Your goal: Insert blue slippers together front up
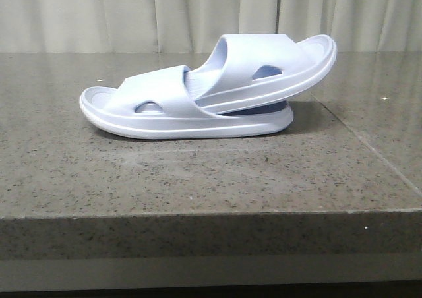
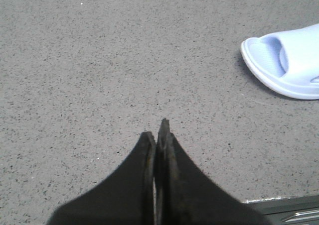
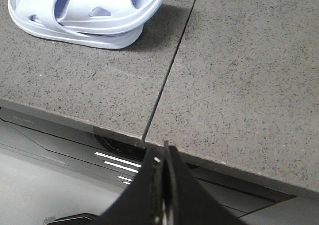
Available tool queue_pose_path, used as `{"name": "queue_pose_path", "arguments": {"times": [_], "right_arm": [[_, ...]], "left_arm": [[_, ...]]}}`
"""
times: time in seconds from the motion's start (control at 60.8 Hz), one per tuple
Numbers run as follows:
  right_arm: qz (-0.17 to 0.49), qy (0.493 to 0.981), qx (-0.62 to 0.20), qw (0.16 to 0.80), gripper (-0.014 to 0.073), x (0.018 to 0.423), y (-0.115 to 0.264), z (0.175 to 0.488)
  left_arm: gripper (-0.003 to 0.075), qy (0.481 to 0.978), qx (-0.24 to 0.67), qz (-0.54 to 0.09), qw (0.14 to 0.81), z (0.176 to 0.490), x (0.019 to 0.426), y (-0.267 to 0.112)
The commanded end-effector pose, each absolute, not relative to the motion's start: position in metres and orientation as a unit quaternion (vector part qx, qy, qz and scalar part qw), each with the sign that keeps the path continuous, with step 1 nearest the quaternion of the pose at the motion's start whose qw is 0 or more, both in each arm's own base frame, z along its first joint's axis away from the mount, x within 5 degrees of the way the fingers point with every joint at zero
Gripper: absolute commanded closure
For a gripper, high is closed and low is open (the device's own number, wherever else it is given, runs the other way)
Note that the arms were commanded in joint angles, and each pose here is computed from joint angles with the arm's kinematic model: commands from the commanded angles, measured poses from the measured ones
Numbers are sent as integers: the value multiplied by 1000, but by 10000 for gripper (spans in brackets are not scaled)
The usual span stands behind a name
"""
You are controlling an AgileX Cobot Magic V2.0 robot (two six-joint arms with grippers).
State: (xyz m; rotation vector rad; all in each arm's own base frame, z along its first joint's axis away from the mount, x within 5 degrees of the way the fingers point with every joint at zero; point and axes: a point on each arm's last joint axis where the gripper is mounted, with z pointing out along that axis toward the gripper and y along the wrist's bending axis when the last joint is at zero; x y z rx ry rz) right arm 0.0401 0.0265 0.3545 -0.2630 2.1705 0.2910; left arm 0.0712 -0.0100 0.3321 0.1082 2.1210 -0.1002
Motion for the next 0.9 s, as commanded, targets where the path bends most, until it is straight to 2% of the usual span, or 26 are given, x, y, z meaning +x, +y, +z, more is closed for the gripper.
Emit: {"name": "queue_pose_path", "arguments": {"times": [0.0, 0.378, 0.543, 0.674, 0.888], "right_arm": [[120, 861, -100, 484, 713, 44, 26, 365], [120, 861, -100, 484, 713, 44, 26, 365], [120, 861, -100, 484, 713, 44, 26, 365], [120, 861, -100, 484, 713, 44, 26, 365], [120, 861, -100, 484, 713, 44, 26, 365]], "left_arm": [[741, 847, 34, -54, 528, 346, 75, -11], [741, 847, 34, -54, 528, 346, 75, -11], [741, 835, 31, -48, 547, 341, 67, -9], [741, 797, 17, -49, 601, 326, 55, -7], [741, 736, -26, -65, 673, 278, 49, -5]]}}
